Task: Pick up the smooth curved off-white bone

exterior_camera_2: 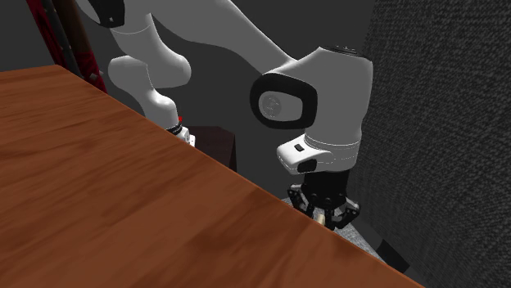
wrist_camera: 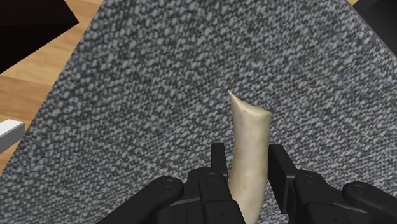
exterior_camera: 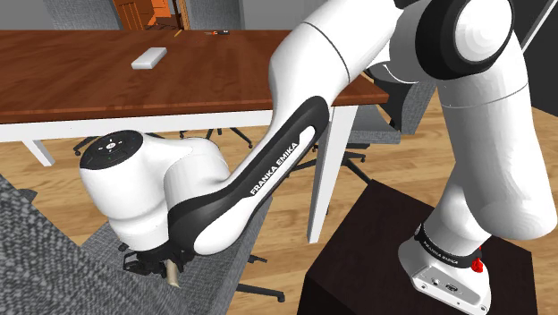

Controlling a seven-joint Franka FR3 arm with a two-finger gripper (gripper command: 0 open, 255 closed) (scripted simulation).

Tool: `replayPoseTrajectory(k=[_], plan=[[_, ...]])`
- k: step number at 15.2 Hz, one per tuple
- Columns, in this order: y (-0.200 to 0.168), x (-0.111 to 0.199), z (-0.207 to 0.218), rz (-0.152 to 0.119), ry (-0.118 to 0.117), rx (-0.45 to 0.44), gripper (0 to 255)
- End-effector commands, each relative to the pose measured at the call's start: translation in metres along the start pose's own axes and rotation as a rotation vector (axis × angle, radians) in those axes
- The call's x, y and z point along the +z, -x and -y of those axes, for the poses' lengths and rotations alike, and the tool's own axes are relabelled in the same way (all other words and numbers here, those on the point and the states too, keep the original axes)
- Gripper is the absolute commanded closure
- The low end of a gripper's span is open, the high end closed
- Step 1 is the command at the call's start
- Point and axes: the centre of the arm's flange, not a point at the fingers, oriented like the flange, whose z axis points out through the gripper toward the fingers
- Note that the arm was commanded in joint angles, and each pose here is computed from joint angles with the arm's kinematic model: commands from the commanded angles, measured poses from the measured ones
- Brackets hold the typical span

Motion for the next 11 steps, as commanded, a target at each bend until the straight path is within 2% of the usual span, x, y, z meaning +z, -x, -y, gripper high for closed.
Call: replayPoseTrajectory(k=[1,4,11], plan=[[0.0,0.0,0.0,0.0,0.0,0.0,255],[0.001,0.0,0.0,0.0,0.0,0.0,255],[-0.002,-0.037,0.002,0.0,0.0,0.0,255]])
